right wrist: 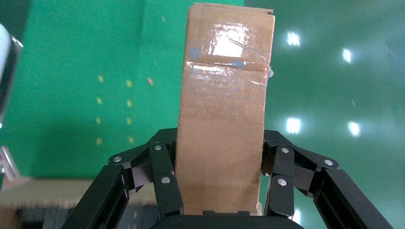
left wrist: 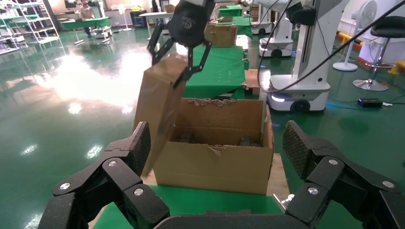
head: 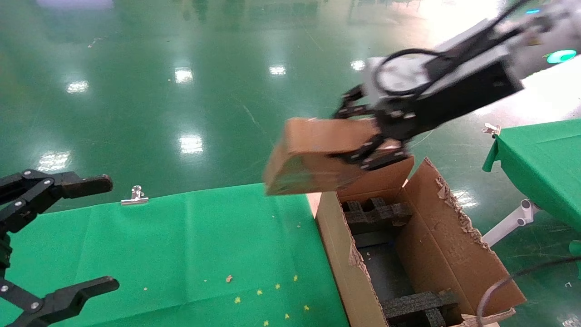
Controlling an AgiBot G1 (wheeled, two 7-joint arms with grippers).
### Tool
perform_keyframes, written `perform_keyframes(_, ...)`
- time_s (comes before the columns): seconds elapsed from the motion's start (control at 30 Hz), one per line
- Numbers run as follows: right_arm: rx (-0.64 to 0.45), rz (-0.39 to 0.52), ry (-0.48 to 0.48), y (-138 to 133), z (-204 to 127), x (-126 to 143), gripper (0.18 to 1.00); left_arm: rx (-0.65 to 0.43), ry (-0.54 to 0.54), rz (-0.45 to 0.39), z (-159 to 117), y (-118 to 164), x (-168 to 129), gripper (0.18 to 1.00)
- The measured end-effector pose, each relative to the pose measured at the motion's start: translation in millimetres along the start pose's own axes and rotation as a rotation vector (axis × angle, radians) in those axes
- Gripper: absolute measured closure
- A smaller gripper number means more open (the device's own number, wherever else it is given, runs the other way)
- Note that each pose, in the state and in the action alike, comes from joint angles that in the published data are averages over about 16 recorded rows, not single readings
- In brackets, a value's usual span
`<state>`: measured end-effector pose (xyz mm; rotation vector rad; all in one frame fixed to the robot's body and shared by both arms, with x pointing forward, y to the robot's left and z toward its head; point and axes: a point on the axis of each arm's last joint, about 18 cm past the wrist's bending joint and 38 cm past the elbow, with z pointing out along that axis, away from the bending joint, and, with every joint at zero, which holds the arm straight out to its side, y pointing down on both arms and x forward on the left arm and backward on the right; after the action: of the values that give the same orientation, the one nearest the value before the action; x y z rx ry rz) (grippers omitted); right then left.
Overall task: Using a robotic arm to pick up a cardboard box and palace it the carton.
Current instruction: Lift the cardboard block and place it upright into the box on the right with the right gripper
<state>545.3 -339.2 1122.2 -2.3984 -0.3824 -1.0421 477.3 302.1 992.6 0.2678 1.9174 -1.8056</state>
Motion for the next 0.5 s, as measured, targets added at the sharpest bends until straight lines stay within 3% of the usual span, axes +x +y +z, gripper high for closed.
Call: perform_keyframes(0.5, -0.202, 0.14, 0.127, 84.1, -90.2, -30.8, 0.808, 0.0, 0.0, 0.0, 0.0, 0.0, 0.0, 0.184)
